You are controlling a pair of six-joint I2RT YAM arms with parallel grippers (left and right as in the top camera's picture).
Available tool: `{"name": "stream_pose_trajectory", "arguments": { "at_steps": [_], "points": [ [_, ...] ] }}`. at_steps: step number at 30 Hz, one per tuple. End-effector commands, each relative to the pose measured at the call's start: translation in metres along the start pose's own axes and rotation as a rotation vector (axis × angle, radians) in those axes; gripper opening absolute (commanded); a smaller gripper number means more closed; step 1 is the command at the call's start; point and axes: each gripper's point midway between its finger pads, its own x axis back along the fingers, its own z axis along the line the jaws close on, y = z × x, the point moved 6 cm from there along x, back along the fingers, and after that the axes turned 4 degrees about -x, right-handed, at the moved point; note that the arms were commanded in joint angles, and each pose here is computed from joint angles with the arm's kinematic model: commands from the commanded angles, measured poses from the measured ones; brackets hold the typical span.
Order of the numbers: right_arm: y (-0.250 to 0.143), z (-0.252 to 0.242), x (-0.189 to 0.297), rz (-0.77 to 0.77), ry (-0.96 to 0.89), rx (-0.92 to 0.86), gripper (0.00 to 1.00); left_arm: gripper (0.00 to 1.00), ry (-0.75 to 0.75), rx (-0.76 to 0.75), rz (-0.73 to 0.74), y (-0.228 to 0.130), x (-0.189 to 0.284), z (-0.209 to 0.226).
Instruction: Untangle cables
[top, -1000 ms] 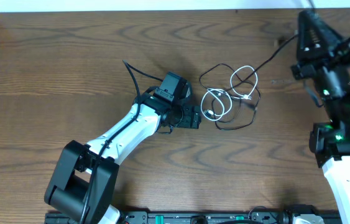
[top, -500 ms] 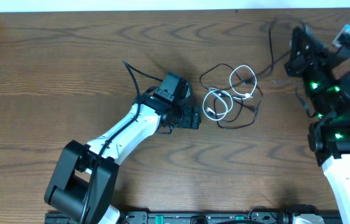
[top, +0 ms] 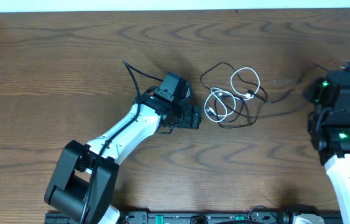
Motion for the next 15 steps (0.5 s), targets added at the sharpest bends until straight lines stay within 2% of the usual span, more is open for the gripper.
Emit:
{"name": "stream_pose_trajectory", "arguments": {
  "at_steps": [1,3,4,7,8,11,15],
  "points": [
    [0.021,-0.042,-0.004,-0.093,-0.238,0.032,0.01,0.87,-0.003,-0.024,-0.004,0.001,0.001,-0.001],
    [0.022,-0.052,-0.010,-0.068,-0.239,0.008,0.01,0.87,-0.002,-0.023,-0.001,0.000,0.001,-0.001],
    [0.021,-0.054,-0.013,-0.047,-0.217,-0.003,0.07,0.87,-0.001,-0.022,0.002,0.000,0.001,-0.001],
    [0.011,-0.042,-0.022,0.062,-0.040,-0.025,0.43,0.87,0.001,-0.021,0.005,-0.001,0.001,-0.001],
    [0.006,-0.035,-0.022,0.106,0.035,-0.016,0.52,0.87,0.001,-0.021,0.005,-0.001,0.001,-0.001],
    [-0.013,-0.015,-0.022,0.245,0.217,0.013,0.55,0.87,0.001,-0.021,0.006,-0.001,0.001,-0.001],
    [-0.047,-0.004,-0.020,0.452,0.326,0.018,0.49,0.87,0.001,-0.021,0.006,-0.001,0.001,-0.001]
  ]
}}
